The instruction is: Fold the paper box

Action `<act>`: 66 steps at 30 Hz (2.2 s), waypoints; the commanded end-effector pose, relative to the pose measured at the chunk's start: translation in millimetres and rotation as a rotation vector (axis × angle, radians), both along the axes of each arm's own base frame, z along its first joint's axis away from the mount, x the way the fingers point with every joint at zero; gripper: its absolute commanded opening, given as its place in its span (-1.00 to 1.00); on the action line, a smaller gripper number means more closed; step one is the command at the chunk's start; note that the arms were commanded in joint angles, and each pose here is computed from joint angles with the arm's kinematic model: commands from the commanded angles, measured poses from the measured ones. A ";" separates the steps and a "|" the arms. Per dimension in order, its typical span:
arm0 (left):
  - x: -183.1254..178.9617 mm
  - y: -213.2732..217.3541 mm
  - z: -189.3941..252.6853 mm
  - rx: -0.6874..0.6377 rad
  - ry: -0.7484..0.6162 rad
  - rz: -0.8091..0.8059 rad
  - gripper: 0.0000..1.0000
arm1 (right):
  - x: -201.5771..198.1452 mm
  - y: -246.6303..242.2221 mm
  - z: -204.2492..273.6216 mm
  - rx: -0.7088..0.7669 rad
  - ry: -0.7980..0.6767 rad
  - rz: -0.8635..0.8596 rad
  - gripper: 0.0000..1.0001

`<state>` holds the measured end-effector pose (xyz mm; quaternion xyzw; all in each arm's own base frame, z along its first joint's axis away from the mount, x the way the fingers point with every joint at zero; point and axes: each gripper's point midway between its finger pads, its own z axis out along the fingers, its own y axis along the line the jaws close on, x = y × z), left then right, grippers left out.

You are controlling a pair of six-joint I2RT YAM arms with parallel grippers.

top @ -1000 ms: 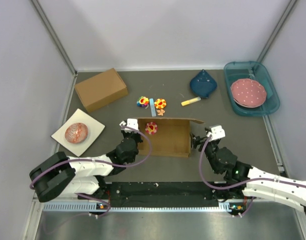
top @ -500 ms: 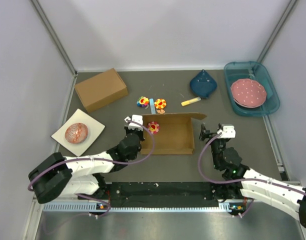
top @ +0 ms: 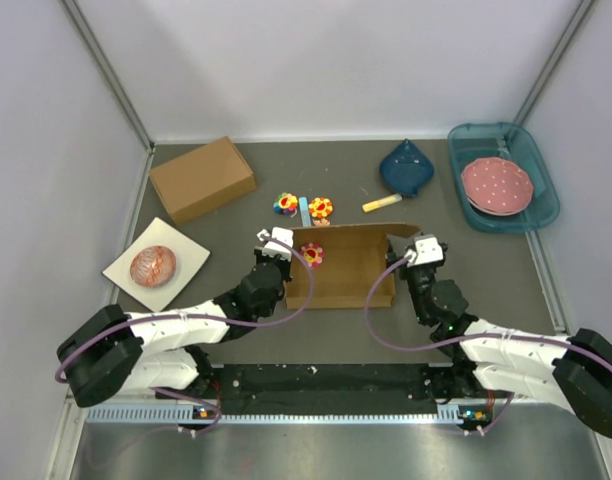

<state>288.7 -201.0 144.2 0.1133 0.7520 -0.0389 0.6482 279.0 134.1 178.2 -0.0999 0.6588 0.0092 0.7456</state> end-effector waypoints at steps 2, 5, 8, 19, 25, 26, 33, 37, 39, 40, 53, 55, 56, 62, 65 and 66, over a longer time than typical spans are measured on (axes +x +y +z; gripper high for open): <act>-4.3 -5.1 -14.6 0.095 0.048 -0.062 -1.00 | 21.5 -5.7 44.5 0.074 -0.132 -0.042 0.55; -4.7 -4.9 -15.1 0.098 0.049 -0.064 -1.00 | 30.2 -2.7 42.1 0.072 -0.130 -0.037 0.53; -5.0 -4.5 -15.1 0.095 0.048 -0.063 -1.00 | 32.1 4.6 42.5 0.080 -0.135 -0.004 0.43; -4.6 -3.3 -14.6 0.093 0.044 -0.056 -1.00 | 19.4 22.6 34.8 0.137 -0.069 0.129 -0.39; -3.0 -2.6 -15.8 0.093 0.044 -0.048 -1.00 | 10.2 23.3 21.9 0.126 0.009 0.161 -0.55; -2.7 -2.4 -16.6 0.094 0.043 -0.045 -1.00 | 7.7 24.4 27.4 0.143 0.005 0.174 -0.59; -0.4 -2.5 -32.5 0.098 0.061 -0.024 -1.00 | -7.4 35.0 9.7 0.193 0.097 0.223 -0.89; -0.6 -4.0 -34.4 0.068 0.056 -0.021 -1.00 | -14.4 44.8 2.4 0.247 0.154 0.242 -0.95; 0.0 -3.1 -34.7 0.069 0.054 -0.017 -1.00 | -19.2 53.0 0.4 0.270 0.186 0.260 -0.97; 0.2 -3.2 -33.7 0.069 0.050 -0.018 -1.00 | -20.1 54.8 1.3 0.282 0.196 0.260 -0.98; 1.1 2.2 -36.0 0.085 0.046 0.010 -1.00 | -16.1 79.5 29.6 0.342 0.415 0.244 -1.00; 2.1 1.8 -34.1 0.092 0.052 0.015 -1.00 | -15.8 82.0 36.3 0.333 0.421 0.252 -1.00; 1.9 2.0 -34.2 0.098 0.058 0.016 -1.00 | -15.5 83.4 36.1 0.326 0.430 0.254 -1.00; 2.4 1.7 -35.8 0.118 0.080 0.022 -1.00 | -15.7 89.4 33.6 0.320 0.519 0.234 -1.00; 1.4 2.4 -39.4 0.112 0.088 0.025 -1.00 | -17.4 93.4 32.7 0.369 0.553 0.233 -1.00; 1.0 2.4 -40.3 0.109 0.090 0.024 -1.00 | -18.2 95.4 32.2 0.385 0.563 0.236 -1.00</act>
